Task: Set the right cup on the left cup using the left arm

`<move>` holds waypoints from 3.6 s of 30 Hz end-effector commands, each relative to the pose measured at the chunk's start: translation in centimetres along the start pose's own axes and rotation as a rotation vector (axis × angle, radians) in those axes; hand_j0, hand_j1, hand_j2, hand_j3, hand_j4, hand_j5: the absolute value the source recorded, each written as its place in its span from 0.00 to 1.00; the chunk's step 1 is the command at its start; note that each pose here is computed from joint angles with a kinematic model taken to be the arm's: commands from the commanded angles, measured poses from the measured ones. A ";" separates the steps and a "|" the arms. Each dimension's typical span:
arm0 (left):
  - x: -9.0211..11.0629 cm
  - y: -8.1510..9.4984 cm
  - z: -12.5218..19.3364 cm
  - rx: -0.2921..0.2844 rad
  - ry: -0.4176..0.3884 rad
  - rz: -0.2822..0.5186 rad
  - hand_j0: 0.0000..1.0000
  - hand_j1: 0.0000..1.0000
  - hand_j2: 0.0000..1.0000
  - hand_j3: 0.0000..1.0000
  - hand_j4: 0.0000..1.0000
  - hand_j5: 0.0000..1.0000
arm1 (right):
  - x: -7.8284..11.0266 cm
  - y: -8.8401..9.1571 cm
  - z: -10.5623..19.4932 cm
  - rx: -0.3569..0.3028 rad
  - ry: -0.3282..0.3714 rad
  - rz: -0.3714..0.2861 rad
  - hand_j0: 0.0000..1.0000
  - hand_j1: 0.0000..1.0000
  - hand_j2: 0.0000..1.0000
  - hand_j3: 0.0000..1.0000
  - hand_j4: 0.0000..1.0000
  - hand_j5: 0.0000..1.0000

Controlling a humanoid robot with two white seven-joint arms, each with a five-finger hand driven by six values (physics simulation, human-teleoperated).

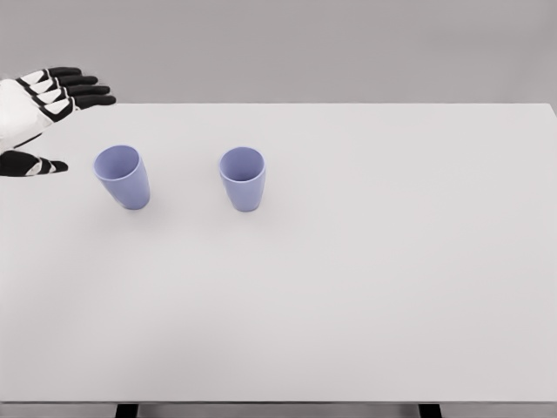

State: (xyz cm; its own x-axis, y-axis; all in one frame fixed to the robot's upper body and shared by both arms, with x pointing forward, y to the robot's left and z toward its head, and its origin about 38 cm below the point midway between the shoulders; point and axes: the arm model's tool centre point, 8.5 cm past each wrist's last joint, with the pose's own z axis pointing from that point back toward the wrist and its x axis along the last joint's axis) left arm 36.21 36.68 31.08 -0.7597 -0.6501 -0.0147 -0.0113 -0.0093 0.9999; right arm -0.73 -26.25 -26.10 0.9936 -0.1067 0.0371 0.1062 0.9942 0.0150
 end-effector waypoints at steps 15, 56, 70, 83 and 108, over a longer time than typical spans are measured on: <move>4.2 1.7 -13.3 -0.256 -0.177 0.247 1.00 1.00 1.00 1.00 1.00 1.00 | 0.0 0.0 0.0 0.000 0.000 -0.001 1.00 1.00 1.00 1.00 1.00 1.00; 4.2 -3.8 -24.2 -0.618 -0.163 0.138 0.97 0.97 0.97 0.97 0.97 0.97 | 0.0 0.0 0.0 0.000 0.002 0.001 1.00 1.00 1.00 1.00 1.00 1.00; 3.6 -4.8 -24.0 -0.646 -0.131 0.070 0.97 0.97 0.97 0.97 0.97 0.97 | 0.0 0.0 0.0 0.000 0.002 -0.001 1.00 1.00 1.00 1.00 1.00 1.00; 4.6 -4.9 -25.2 -0.646 -0.147 0.048 0.97 0.97 0.97 0.97 0.97 0.97 | 0.0 0.0 0.0 0.000 0.002 -0.001 1.00 1.00 1.00 1.00 1.00 1.00; 4.4 -6.4 -26.2 -0.666 -0.127 0.060 0.96 0.96 0.96 0.96 0.96 0.96 | 0.0 0.0 0.0 0.000 0.002 -0.001 1.00 1.00 1.00 1.00 1.00 1.00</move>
State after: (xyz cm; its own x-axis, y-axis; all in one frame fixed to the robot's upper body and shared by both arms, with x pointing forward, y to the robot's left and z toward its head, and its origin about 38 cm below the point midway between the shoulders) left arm 49.95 14.00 24.51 -0.8177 -0.5694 0.0849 0.4074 -0.4682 0.7841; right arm -0.75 -26.25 -26.10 0.9936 -0.1070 0.0357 0.1066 0.9942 0.0150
